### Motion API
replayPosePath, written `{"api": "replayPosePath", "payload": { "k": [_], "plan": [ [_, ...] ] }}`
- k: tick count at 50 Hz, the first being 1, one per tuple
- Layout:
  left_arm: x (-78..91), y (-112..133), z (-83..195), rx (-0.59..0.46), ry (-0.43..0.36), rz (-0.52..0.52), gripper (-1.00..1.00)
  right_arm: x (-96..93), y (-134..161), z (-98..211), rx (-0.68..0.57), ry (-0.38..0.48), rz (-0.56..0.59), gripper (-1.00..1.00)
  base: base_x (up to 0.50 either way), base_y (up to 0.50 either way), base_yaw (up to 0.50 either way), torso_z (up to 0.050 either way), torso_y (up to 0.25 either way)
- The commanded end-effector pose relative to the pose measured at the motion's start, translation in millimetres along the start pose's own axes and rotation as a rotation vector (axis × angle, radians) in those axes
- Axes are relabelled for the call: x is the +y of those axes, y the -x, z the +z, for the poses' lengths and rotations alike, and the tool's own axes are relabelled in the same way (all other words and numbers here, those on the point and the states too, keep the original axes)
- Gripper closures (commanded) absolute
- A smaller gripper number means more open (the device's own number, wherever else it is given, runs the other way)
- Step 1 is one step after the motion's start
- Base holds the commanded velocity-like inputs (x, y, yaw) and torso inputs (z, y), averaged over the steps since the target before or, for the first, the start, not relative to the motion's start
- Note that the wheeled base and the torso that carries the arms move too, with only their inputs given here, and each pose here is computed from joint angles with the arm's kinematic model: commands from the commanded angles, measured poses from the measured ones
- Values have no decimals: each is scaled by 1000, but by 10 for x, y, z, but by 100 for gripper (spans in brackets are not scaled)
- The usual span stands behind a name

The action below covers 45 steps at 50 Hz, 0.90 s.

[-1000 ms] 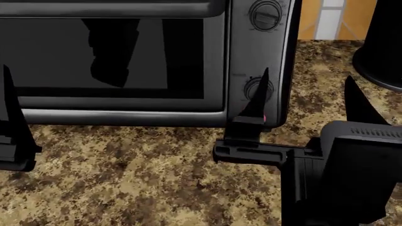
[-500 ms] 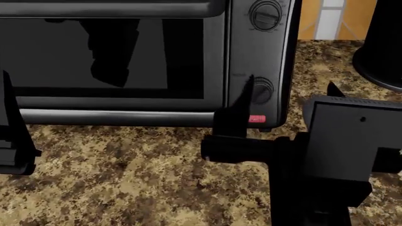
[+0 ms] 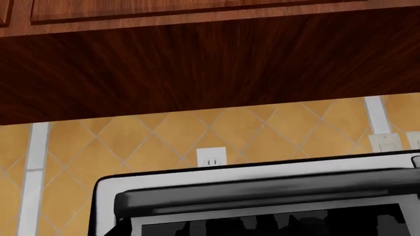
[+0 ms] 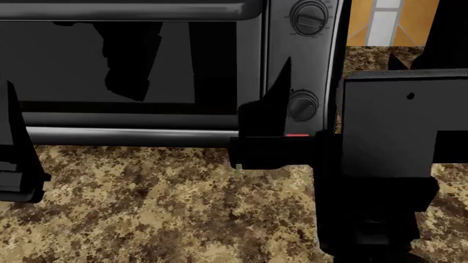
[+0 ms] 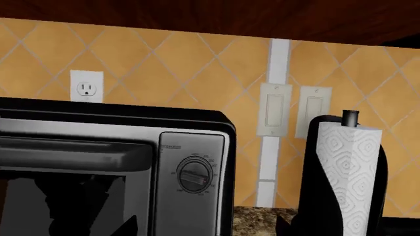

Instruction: Decrease the toaster oven temperature.

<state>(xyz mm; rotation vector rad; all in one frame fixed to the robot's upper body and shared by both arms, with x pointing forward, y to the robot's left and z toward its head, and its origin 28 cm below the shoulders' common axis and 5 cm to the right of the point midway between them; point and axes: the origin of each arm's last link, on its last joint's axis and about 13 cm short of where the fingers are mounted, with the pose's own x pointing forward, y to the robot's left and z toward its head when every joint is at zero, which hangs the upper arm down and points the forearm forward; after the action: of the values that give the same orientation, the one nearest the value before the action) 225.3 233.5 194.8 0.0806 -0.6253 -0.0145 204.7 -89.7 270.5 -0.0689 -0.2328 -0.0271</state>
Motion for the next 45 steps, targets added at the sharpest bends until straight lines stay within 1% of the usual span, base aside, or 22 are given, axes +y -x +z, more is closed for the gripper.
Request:
{"api": "replayPosePath", "payload": {
  "k": [1,4,6,11,12,14,15,19,20,21,23,27,28,30,32,33,34,37,38,39,40,45],
  "plan": [
    [-6,8,-5,-2,1,-2,-100,-55,-24,145,-42,110,-28,-100,0,0,0,0,0],
    [-2,12,-7,-2,2,1,-100,-68,-46,187,-47,158,-31,-100,0,0,0,0,0],
    [4,15,-5,-2,1,4,-100,-80,-58,218,-52,208,-34,-100,0,0,0,0,0],
    [2,15,-1,-2,2,5,-100,-103,-74,274,-55,277,-40,-100,0,0,0,0,0],
    [-1,15,2,-4,3,5,-100,-106,-78,287,-55,309,-36,-100,0,0,0,0,0],
    [-1,15,2,-4,3,5,-100,-105,-76,289,-55,309,-36,-100,0,0,0,0,0],
    [-3,13,6,-5,3,4,-100,-115,-89,304,-54,371,-31,-100,0,0,0,0,0],
    [-3,13,6,-5,3,4,-100,-114,-90,305,-54,371,-31,-100,0,0,0,0,0],
    [-12,13,6,-3,5,5,-100,-184,-133,403,-46,522,-28,-100,0,0,0,0,0],
    [-14,13,6,-3,5,5,-100,-184,-136,415,-43,528,-27,-100,0,0,0,0,0],
    [-24,7,9,-4,8,3,-100,-187,-141,436,-39,585,-12,-100,0,0,0,0,0],
    [-24,2,15,-6,9,4,-100,-182,-159,434,-24,659,15,-100,0,0,0,0,0],
    [-26,7,12,-5,7,3,-100,-180,-165,432,-21,694,30,-100,0,0,0,0,0],
    [-26,9,18,-6,7,3,-100,-186,-183,435,-4,718,44,-100,0,0,0,0,0],
    [-23,10,31,-7,6,4,-100,-189,-195,437,3,774,63,-100,0,0,0,0,0],
    [-23,10,31,-7,6,4,-100,-189,-197,437,2,774,63,-100,0,0,0,0,0],
    [-25,15,35,-8,5,4,-100,-184,-192,441,14,814,96,-100,0,0,0,0,0],
    [-29,15,38,-7,4,3,-100,-186,-208,465,17,843,103,-100,0,0,0,0,0],
    [-31,16,43,-8,4,2,-100,-184,-208,464,34,862,135,-100,0,0,0,0,0],
    [-32,18,41,-8,4,1,-100,-186,-217,468,37,858,132,-100,0,0,0,0,0],
    [-34,16,41,-7,4,1,-100,-190,-232,476,36,895,130,-100,0,0,0,0,0],
    [-45,17,33,-5,5,-3,-100,-188,-271,504,54,887,157,-100,0,0,0,0,0]
  ]
}}
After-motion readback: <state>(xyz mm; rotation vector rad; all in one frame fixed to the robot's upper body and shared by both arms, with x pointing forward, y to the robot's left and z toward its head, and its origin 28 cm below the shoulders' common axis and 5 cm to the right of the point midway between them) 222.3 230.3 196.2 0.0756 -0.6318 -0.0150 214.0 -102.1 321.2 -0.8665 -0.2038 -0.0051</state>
